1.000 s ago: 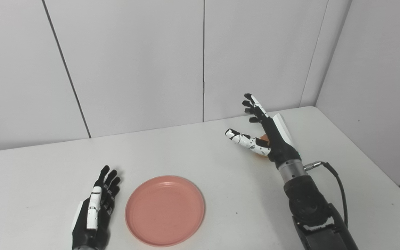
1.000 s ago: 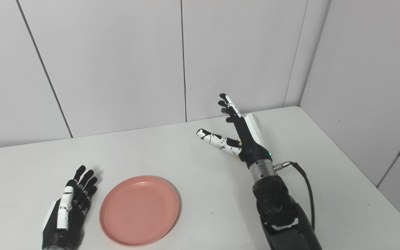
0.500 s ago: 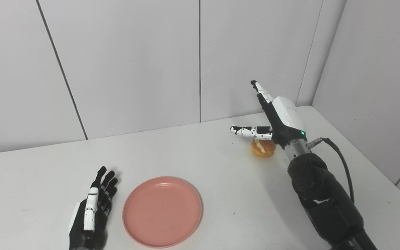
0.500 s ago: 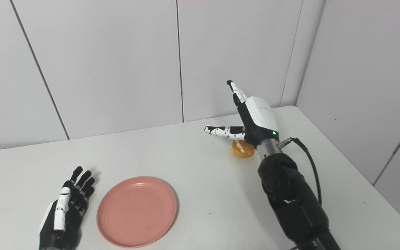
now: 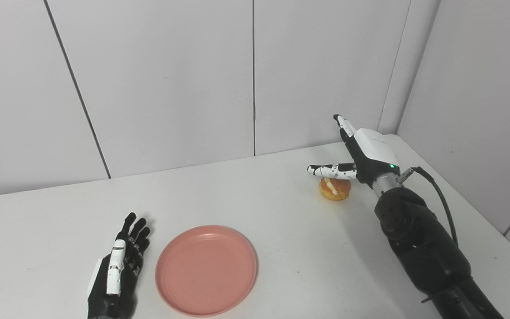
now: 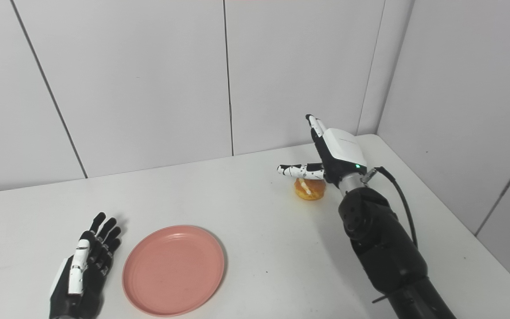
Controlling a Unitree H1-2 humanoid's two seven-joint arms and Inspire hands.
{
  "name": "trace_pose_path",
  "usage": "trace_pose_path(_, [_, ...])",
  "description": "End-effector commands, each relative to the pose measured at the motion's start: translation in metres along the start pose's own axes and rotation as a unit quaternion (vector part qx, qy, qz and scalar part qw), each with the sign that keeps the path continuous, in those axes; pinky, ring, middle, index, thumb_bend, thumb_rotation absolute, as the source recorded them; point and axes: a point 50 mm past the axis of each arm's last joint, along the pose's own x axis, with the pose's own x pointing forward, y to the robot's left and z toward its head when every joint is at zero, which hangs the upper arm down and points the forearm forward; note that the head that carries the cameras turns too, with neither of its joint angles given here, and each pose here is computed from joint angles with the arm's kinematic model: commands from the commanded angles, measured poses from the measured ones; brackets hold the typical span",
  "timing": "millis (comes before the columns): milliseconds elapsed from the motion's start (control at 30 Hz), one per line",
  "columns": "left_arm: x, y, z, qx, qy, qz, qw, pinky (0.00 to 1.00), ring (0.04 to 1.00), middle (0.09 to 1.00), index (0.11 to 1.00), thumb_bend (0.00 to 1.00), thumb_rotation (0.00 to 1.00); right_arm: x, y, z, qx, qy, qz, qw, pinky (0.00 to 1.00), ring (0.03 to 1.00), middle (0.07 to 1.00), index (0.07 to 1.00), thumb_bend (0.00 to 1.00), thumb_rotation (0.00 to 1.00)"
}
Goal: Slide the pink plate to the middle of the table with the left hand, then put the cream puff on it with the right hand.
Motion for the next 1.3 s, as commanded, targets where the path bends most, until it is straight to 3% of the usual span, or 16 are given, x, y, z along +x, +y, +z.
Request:
trace_pose_path(0, [-0.046, 0.023, -0.048, -0.010, 0.090, 0.037, 0.995, 1.00, 0.963, 0.960, 0.960, 0.32, 1.00, 0.013, -0.026, 0.004, -0.010, -0.003, -0.031, 0.999, 0.66, 0.862, 0.980, 1.000, 0.88, 0.63])
trace_pose_path(200, [-0.046, 0.024, -0.047, -0.009, 0.091, 0.035, 0.995, 1.00, 0.966, 0.963, 0.964, 0.31, 1.00, 0.017, -0.020, -0.005, -0.014, 0.015, -0.009, 1.000, 0.75, 0.930, 0.999, 1.000, 0.90, 0.65])
trace_pose_path(1000, [-0.045, 0.023, -0.042, -0.011, 0.092, 0.035, 0.995, 0.99, 0.953, 0.951, 0.951, 0.34, 1.00, 0.020, 0.019, -0.024, 0.007, 0.055, 0.064, 0.996, 0.68, 0.875, 0.962, 1.000, 0.95, 0.62])
trace_pose_path(1267, [-0.045, 0.020, -0.041, -0.014, 0.090, 0.031, 0.995, 1.00, 0.957, 0.957, 0.957, 0.34, 1.00, 0.023, 0.029, -0.028, 0.028, 0.054, 0.067, 0.996, 0.67, 0.848, 0.943, 0.990, 0.93, 0.50])
